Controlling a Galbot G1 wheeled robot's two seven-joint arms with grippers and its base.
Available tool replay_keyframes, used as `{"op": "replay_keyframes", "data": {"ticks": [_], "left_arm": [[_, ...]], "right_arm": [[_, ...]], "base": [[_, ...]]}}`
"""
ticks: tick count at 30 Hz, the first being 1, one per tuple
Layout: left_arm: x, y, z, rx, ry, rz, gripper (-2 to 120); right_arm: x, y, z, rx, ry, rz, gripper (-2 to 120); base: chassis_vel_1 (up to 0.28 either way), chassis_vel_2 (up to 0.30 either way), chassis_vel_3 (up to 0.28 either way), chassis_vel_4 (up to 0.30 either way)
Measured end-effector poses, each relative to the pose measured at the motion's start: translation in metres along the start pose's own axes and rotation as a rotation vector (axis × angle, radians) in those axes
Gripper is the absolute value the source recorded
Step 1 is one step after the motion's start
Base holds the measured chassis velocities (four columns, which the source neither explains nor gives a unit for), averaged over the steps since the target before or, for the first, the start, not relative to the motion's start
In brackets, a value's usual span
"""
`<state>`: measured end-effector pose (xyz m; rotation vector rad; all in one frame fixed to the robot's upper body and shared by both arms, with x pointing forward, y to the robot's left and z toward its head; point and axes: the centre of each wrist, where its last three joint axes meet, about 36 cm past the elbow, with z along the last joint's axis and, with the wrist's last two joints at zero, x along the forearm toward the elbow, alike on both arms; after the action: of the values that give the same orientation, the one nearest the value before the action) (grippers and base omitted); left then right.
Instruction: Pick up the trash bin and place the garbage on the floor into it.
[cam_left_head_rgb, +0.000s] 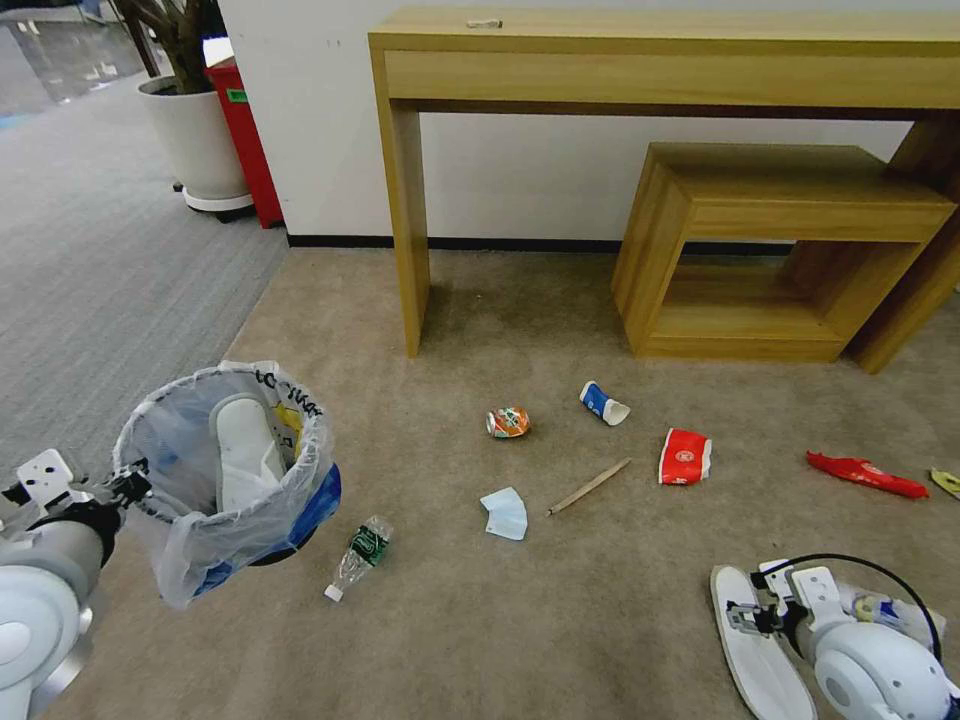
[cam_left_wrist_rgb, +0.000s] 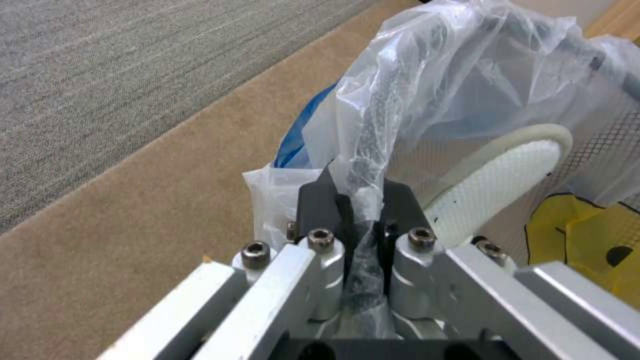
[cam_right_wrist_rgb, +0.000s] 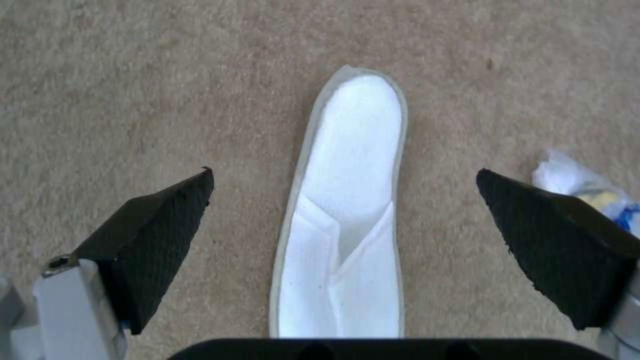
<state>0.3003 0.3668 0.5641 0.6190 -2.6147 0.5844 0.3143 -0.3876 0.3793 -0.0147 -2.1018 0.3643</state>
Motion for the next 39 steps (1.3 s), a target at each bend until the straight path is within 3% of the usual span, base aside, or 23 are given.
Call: {"op": "replay_keyframes", "data": {"ticks": [17,39], "left_arm": [[-0.005,0.002,0.0,0.004,0.005,-0.007,2],[-0.01,0.0,0.002,0.006,0.01,-0.005,2]], "right_arm": [[-0.043,-0.021,0.023,0.065,0.083,-0.005,100],[-0.067,0.001,0.059,0.106,0.164,0.015,100]], "base": [[0.0,0.0,0.0,0.0],[0.0,0.0,0.0,0.0]]}}
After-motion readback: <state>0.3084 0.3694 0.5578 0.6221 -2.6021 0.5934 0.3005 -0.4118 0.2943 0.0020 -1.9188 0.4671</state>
